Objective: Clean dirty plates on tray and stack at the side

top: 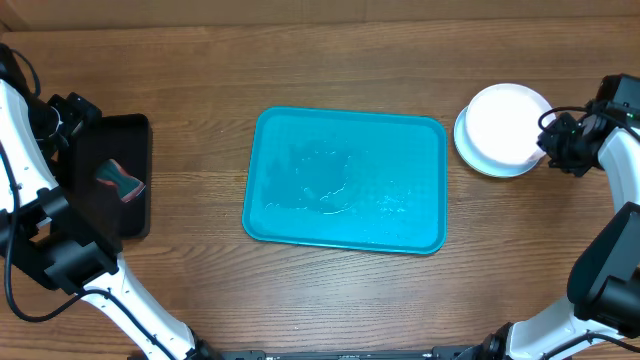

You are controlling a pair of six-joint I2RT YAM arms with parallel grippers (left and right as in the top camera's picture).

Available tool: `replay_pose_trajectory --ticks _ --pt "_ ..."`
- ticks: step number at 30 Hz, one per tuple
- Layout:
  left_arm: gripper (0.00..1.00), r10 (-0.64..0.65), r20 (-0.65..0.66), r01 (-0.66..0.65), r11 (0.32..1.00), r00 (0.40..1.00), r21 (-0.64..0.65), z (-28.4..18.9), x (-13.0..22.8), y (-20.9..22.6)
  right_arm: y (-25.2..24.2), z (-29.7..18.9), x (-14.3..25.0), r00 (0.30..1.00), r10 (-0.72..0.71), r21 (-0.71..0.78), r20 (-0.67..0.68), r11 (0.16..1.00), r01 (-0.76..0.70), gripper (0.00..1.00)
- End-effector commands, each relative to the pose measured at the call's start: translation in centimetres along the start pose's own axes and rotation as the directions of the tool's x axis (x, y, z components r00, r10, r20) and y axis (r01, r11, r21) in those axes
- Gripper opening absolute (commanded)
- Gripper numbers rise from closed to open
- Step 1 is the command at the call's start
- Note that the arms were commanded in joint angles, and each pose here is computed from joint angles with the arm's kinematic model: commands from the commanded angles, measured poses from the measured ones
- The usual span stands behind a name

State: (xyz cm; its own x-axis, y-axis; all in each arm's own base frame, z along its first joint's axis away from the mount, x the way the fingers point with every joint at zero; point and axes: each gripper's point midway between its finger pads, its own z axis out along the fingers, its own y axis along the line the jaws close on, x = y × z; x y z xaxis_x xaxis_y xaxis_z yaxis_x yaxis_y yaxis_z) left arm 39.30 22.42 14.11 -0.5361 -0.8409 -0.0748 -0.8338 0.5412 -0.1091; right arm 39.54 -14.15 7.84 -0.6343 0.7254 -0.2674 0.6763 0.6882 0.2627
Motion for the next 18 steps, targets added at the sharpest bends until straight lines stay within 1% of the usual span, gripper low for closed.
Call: replay_pose_trajectory --ticks 1,2,3,5,7,13,18 --pt "1.00 0.026 0.016 -0.027 1.000 1.000 0.015 -0.8 0.1 -0.5 0.8 -0.7 0.2 1.000 -0.021 -0.045 -0.010 0.999 0.020 0.54" --pt "1.00 0.026 0.016 -0.027 1.000 1.000 0.015 -0.8 0.1 -0.5 1.1 -0.9 0.5 0.999 -0.027 -0.061 -0.031 0.998 0.025 0.61" --pt "1.00 0.027 0.016 -0.027 1.000 1.000 0.015 -0.8 0.1 -0.5 1.6 -1.4 1.1 0.997 -0.032 -0.086 -0.065 0.996 0.027 0.70" --pt "1.00 0.027 0.016 -0.027 1.000 1.000 0.015 -0.8 0.1 -0.5 2.1 -2.5 2.0 0.993 -0.054 -0.117 -0.107 0.992 0.041 0.71" --pt "1.00 0.027 0.016 -0.027 1.000 1.000 0.015 -0.8 0.1 -0.5 2.3 -3.7 2.5 0.991 -0.080 -0.126 -0.106 0.990 0.066 0.71" --pt "1.00 0.027 0.016 -0.027 1.000 1.000 0.015 -0.8 0.1 -0.5 2.9 -10.0 3.6 0.992 -0.122 -0.155 -0.034 0.981 0.115 0.72" --pt "1.00 0.026 0.016 -0.027 1.000 1.000 0.015 -0.8 0.1 -0.5 2.7 -15.7 6.5 0.990 -0.141 -0.172 -0.001 0.975 0.139 0.73"
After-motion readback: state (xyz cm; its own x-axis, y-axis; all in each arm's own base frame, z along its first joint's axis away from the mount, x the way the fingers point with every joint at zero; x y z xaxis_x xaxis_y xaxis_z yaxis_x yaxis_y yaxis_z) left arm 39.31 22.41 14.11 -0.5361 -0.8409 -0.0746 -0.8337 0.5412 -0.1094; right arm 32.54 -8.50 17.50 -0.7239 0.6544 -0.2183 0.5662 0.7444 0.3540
